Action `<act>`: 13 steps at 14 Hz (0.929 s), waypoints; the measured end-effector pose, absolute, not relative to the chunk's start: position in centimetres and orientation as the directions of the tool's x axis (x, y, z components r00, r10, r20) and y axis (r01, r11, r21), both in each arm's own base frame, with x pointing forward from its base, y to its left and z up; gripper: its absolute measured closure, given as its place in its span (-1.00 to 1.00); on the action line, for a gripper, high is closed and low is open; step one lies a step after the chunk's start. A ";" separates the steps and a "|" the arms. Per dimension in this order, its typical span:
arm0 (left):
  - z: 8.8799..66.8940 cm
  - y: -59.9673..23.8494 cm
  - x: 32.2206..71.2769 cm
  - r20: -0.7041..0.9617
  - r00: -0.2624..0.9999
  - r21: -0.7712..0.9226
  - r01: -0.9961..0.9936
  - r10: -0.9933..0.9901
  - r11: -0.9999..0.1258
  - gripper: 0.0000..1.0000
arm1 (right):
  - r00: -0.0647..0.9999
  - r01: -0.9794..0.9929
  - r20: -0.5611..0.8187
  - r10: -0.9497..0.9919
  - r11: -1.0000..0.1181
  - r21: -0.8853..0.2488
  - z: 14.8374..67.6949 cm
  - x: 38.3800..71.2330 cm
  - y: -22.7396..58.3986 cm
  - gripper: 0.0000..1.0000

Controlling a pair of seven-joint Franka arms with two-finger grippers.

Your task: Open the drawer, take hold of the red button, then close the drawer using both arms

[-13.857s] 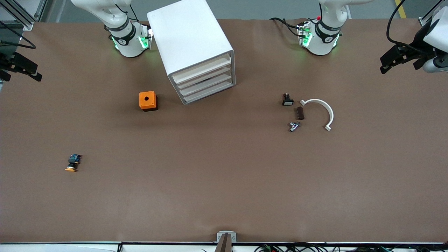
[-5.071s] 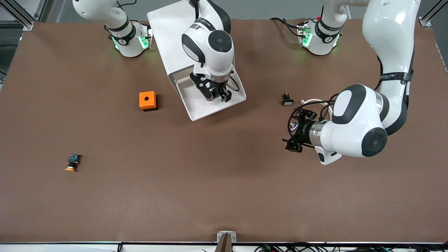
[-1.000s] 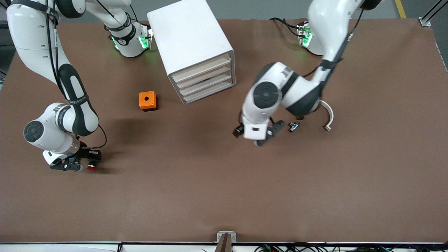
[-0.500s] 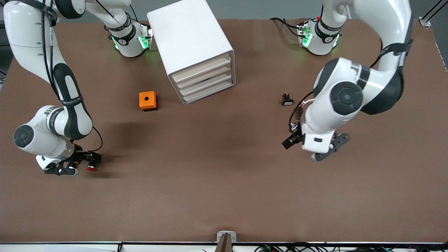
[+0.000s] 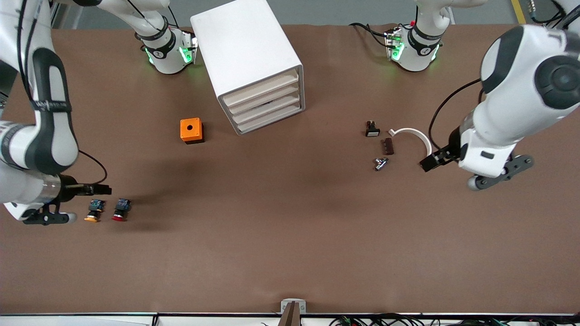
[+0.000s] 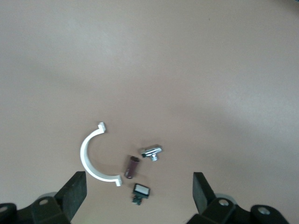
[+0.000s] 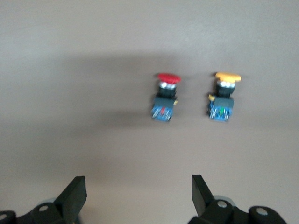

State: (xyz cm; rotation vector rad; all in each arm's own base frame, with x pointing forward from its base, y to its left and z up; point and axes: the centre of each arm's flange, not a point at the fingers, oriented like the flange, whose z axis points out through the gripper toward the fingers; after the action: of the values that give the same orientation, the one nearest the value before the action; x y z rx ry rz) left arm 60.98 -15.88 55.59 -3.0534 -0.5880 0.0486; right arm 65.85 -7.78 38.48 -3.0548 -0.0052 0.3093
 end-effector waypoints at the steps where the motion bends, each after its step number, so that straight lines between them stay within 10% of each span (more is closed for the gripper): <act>1: 56.7 -15.1 60.5 -0.024 0.937 -0.040 0.347 0.349 -0.937 -1.00 | 0.975 -0.028 -0.221 -0.012 -0.997 -0.067 41.0 65.2 -7.0 -1.00; 13: 64.7 -5.4 54.4 0.010 0.993 -0.068 0.116 0.115 -0.991 -1.00 | 0.981 -0.111 -0.163 -0.100 -0.992 -0.060 53.4 62.2 -6.3 -1.00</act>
State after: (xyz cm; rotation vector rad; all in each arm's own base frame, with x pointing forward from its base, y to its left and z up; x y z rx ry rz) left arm 54.41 -5.38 64.66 -3.0683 -0.1781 -0.0096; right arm 62.24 -6.27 53.36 -3.0587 0.1637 0.2466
